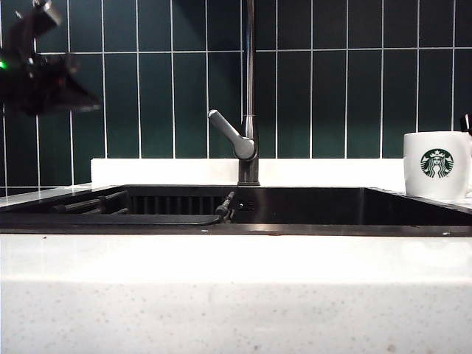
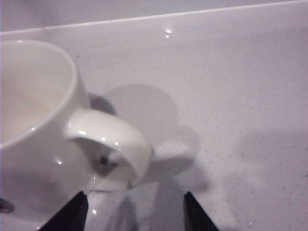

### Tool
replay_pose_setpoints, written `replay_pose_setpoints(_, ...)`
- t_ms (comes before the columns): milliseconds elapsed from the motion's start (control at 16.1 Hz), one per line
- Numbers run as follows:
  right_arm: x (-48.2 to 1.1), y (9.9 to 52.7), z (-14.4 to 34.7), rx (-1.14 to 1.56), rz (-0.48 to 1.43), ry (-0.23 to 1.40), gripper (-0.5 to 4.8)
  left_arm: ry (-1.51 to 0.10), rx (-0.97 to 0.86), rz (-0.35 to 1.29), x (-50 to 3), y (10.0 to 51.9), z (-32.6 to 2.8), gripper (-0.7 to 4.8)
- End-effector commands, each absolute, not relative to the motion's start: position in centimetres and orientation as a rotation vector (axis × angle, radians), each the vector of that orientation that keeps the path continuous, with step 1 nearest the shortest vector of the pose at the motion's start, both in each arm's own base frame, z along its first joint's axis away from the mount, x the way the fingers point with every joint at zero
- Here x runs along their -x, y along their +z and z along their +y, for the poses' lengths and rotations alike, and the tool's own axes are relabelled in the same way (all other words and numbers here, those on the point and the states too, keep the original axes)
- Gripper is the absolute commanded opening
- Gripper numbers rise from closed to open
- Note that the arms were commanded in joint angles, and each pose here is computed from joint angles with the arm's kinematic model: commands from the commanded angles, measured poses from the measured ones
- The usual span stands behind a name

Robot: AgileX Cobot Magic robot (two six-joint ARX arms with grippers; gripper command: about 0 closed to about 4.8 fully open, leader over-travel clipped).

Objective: Pick up the mug next to the sink, go to the faucet to get some water, pour the water into the sink, and finally put the mug back to its place.

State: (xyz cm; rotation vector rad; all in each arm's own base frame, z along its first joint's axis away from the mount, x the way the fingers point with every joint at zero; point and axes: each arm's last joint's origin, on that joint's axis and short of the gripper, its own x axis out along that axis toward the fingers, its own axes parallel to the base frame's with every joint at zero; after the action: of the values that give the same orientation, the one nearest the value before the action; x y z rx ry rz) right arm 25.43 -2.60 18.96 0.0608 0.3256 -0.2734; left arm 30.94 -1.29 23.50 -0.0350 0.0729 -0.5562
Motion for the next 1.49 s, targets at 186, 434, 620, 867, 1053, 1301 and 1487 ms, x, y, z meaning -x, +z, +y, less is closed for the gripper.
replay_pose_setpoints(186, -26.7, 18.1, -2.7, -0.063, 0.267, -0.278, 2.74, -0.601, 0.029, 0.051, -31.8, 22.5, -1.4, 0.62)
replay_pose_setpoints(434, -27.4, 17.6, -3.0, -0.054, 0.223, -0.337, 2.73, -0.601, 0.033, 0.049, -32.2, 22.2, -1.4, 0.62)
replay_pose_setpoints(620, -27.7, 17.1, -3.5, -0.048, 0.217, -0.351, 2.71, -0.602, 0.06, -0.002, -32.2, 22.8, -1.4, 0.62)
replay_pose_setpoints(867, -28.1, 16.5, -4.6, -0.046, 0.216, -0.304, 2.69, -0.621, 0.06, -0.009, -32.2, 22.9, -1.4, 0.62)
replay_pose_setpoints(1053, -28.1, 16.6, -5.5, -0.035, 0.205, -0.299, 2.31, -0.625, 0.061, -0.007, -32.2, 22.8, -1.4, 0.62)
replay_pose_setpoints(1301, -28.2, 16.6, -5.3, -0.035, 0.198, -0.222, 2.09, -0.638, 0.076, 0.013, -32.2, 22.7, -1.5, 0.62)
replay_pose_setpoints(1487, -28.2, 16.8, -5.2, -0.008, 0.189, -0.201, 2.1, -0.645, 0.078, 0.02, -32.1, 22.6, -1.5, 0.62)
